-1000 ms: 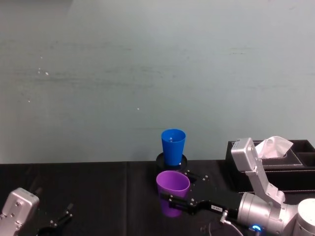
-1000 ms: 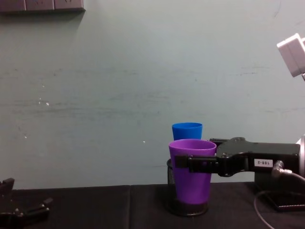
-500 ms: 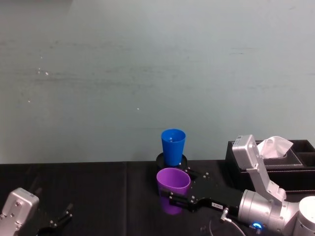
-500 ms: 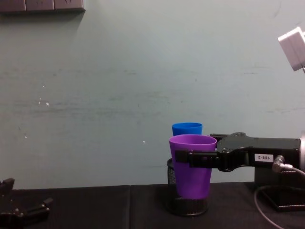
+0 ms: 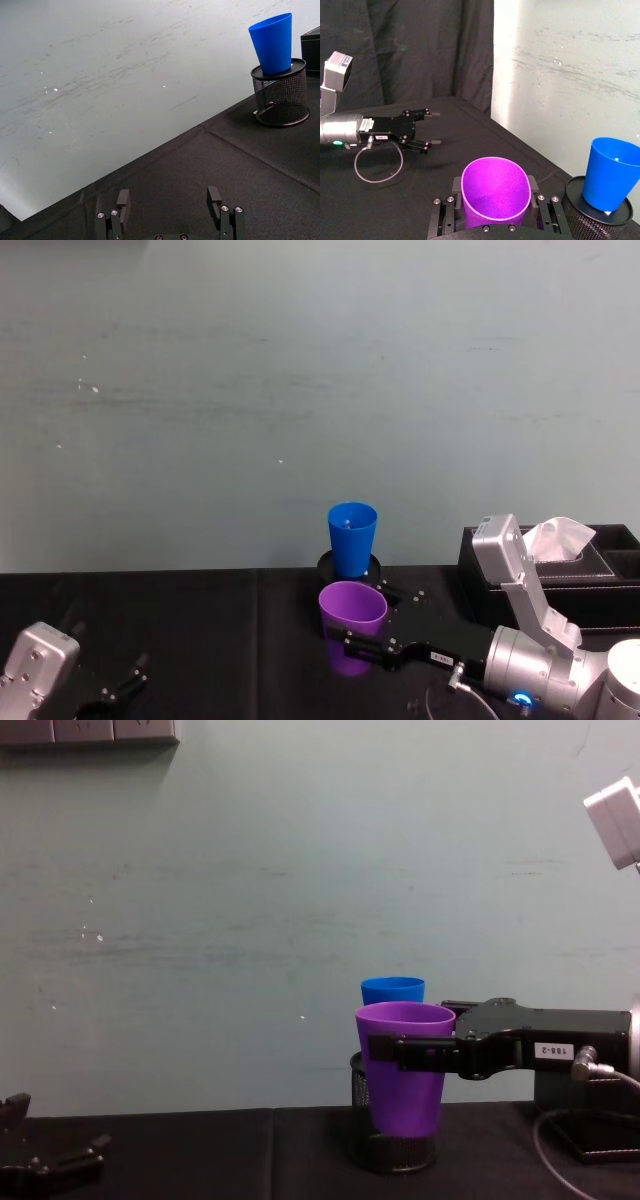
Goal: Pick up one cup with a gripper and tap it against the other cup.
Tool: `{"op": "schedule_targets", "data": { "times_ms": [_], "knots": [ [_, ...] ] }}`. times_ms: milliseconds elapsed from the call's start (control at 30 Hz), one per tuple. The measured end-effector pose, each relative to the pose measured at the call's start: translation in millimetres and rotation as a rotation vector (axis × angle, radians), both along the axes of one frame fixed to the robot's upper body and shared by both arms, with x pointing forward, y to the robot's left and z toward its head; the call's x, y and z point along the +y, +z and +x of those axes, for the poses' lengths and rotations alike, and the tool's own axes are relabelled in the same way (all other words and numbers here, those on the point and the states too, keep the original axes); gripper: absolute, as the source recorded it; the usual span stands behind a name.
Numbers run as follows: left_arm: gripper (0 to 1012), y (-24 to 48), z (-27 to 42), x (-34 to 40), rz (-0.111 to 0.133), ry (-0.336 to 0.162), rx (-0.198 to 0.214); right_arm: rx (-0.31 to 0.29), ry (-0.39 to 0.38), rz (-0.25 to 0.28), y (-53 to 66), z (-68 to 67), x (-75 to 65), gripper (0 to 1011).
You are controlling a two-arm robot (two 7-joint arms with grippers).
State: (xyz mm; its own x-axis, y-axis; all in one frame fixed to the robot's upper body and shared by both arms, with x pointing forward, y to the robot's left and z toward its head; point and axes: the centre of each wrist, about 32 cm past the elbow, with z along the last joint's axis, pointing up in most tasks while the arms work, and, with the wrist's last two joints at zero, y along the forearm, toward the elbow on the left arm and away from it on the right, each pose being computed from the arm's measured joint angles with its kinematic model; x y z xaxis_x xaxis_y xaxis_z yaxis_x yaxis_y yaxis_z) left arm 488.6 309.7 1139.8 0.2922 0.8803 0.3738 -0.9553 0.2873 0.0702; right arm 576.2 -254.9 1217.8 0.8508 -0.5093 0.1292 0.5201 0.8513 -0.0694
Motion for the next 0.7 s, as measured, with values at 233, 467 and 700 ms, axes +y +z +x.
{"op": "schedule_targets", "data": {
  "times_ms": [233, 467, 700],
  "knots": [
    [1000, 0.0, 0.0, 0.0, 0.0, 0.0, 0.0, 0.0, -0.001, 0.0, -0.4, 0.0, 0.0, 736],
    [1000, 0.0, 0.0, 0.0, 0.0, 0.0, 0.0, 0.001, -0.001, 0.0, -0.5, -0.1, 0.1, 736],
    [1000, 0.0, 0.0, 0.0, 0.0, 0.0, 0.0, 0.001, 0.0, 0.0, -0.5, -0.1, 0.1, 736]
  ]
}}
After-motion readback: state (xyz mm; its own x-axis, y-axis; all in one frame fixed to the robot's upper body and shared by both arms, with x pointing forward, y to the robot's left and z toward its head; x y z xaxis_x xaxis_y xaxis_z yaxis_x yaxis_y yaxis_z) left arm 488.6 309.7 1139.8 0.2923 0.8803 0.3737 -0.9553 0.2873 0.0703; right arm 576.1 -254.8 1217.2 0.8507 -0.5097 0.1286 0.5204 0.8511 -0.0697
